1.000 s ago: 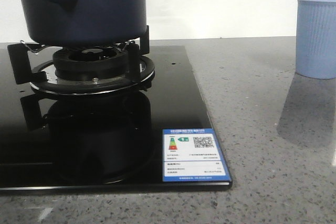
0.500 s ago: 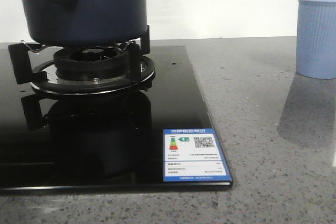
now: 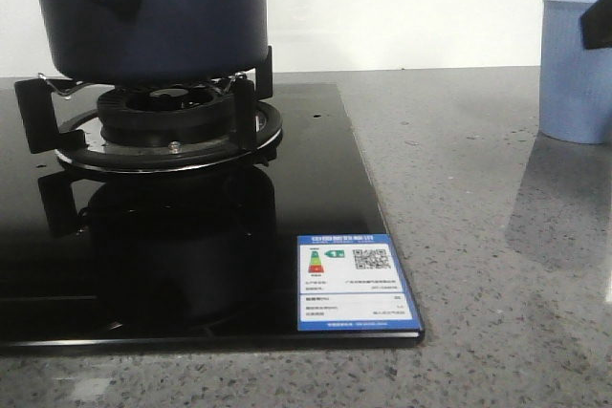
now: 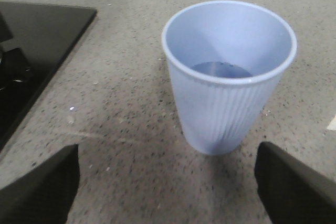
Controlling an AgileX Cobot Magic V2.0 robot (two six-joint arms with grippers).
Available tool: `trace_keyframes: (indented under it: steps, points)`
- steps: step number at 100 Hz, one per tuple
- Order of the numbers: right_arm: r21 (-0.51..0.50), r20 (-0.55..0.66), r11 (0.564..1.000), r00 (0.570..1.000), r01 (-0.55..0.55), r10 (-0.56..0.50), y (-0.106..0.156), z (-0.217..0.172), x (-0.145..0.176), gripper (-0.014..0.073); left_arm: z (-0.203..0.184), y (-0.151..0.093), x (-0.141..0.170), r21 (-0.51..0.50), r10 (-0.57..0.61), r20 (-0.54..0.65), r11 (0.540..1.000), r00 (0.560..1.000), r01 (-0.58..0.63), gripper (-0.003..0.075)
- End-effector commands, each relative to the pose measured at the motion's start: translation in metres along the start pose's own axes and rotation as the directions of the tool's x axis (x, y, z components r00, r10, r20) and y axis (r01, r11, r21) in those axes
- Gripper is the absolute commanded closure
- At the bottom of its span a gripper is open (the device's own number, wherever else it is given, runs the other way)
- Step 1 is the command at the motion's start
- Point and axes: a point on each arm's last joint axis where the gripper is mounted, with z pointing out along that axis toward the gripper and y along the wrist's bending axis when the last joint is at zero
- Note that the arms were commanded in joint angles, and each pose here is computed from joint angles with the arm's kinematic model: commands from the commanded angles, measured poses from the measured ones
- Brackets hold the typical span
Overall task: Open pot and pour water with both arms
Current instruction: 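Grasp the light blue cup with the right gripper and lift it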
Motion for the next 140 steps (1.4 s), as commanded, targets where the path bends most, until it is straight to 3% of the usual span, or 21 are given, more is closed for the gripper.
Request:
trace_keyframes:
  steps: [1,24,98,106,121,140]
  points:
    - [0.037,0.13,0.999,0.992,-0.011,0.006,-0.004,0.011,-0.019,0.0003,-0.013,0.004,-0.022,-0.052,-0.015,0.082,0.998,0.997,0.02,0.0321]
    - [0.074,0.106,0.996,0.994,-0.043,0.035,-0.008,0.044,-0.008,0.0003,-0.014,0.016,-0.024,-0.185,-0.006,0.103,0.983,0.995,0.025,0.0321]
    - [0.16,0.19,0.986,0.982,-0.044,0.014,-0.017,0.084,0.003,0.0008,-0.017,0.025,-0.025,-0.286,-0.002,0.12,0.957,0.993,0.036,0.0321]
    - [0.162,0.192,0.986,0.981,-0.045,0.014,-0.018,0.084,0.003,0.0054,-0.017,0.026,-0.025,-0.297,-0.001,0.121,0.954,0.993,0.037,0.0321]
    - [0.179,0.192,0.982,0.981,-0.053,0.018,-0.023,0.083,0.003,0.0225,-0.018,0.027,-0.025,-0.311,0.0,0.124,0.949,0.992,0.039,0.0321]
    - [0.189,0.186,0.98,0.982,-0.058,0.022,-0.026,0.083,0.004,0.0263,-0.018,0.028,-0.025,-0.318,0.0,0.125,0.947,0.992,0.04,0.0321]
